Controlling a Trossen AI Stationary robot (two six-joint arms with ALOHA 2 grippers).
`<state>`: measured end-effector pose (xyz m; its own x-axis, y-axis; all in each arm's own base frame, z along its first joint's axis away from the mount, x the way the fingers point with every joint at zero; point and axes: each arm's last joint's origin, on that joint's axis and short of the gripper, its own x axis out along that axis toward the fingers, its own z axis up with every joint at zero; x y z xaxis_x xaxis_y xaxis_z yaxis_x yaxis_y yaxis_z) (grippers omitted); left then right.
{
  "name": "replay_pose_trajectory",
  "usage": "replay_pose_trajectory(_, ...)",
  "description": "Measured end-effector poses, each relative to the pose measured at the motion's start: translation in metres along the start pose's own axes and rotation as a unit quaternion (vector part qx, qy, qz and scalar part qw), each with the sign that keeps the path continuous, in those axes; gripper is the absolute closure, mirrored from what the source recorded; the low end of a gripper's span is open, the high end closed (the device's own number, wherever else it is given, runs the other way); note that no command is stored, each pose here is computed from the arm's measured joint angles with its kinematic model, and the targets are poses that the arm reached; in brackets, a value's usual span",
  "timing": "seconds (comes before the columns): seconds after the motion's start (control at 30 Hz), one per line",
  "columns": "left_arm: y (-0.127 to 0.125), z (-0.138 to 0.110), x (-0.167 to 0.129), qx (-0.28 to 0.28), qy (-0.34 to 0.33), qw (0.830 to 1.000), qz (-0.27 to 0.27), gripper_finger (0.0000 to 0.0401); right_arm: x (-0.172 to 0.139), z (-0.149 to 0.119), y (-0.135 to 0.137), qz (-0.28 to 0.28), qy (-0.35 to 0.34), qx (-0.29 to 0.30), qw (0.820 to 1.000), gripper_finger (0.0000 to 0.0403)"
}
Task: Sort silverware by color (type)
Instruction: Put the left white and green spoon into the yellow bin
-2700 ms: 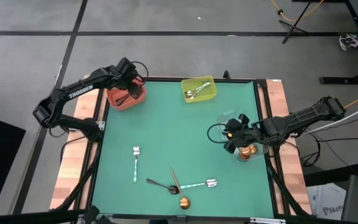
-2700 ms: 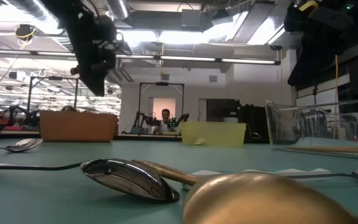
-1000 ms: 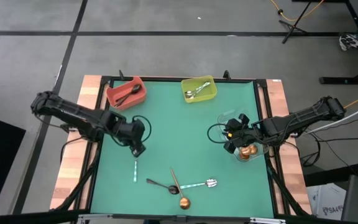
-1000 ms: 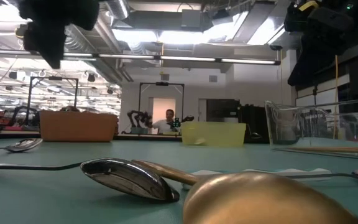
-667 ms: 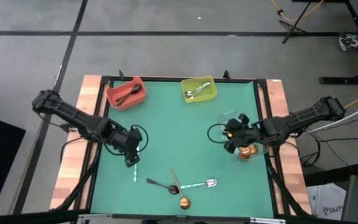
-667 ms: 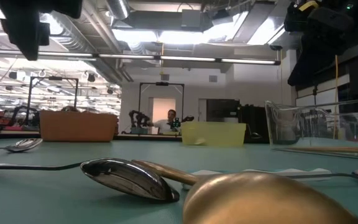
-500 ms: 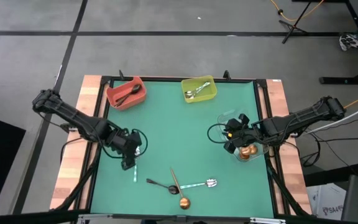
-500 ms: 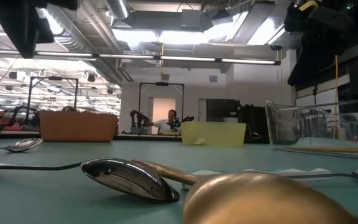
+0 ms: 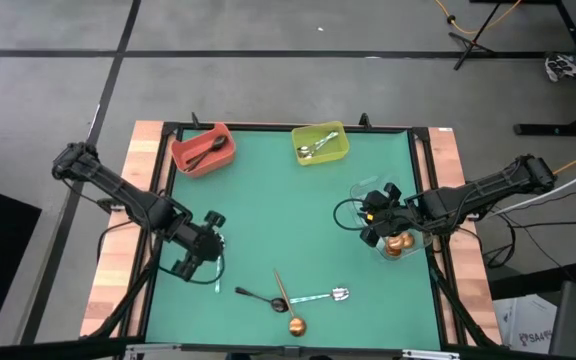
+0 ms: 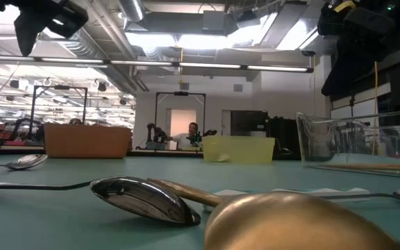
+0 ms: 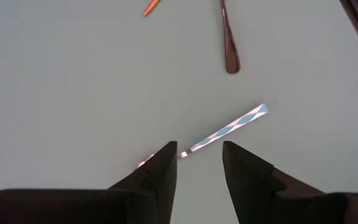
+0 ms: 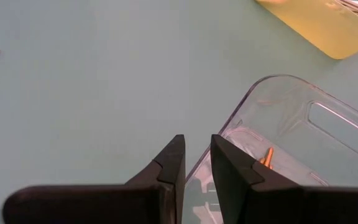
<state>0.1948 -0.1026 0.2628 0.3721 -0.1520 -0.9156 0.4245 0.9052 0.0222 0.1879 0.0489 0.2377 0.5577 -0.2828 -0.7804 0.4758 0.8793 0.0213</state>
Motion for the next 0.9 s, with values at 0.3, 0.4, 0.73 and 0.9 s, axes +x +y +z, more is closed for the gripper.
replay_pose_trajectory(0.3, -0.001, 0.006, 0.026, 0.142, 0.051, 0.989, -0.006, 0.0278, 0.0, 0.0, 0.0, 0.0, 0.0, 0.0, 1.0, 0.0336)
replay_pose_trajectory(0.4, -0.002, 0.008, 0.041, 0.194, 0.077, 0.978, -0.013, 0.0278, 0.0, 0.0, 0.0, 0.0, 0.0, 0.0, 1.0, 0.0336)
replay_pose_trajectory(0.73, -0.004, 0.009, 0.093, 0.309, 0.162, 0.936, -0.049, 0.0278, 0.0, 0.0, 0.0, 0.003, 0.003, 0.0, 1.0, 0.0336)
replay_pose_trajectory(0.9, -0.005, 0.006, 0.112, 0.335, 0.196, 0.92, -0.064, 0.0278, 0.0, 0.0, 0.0, 0.003, 0.003, 0.0, 1.0, 0.0336)
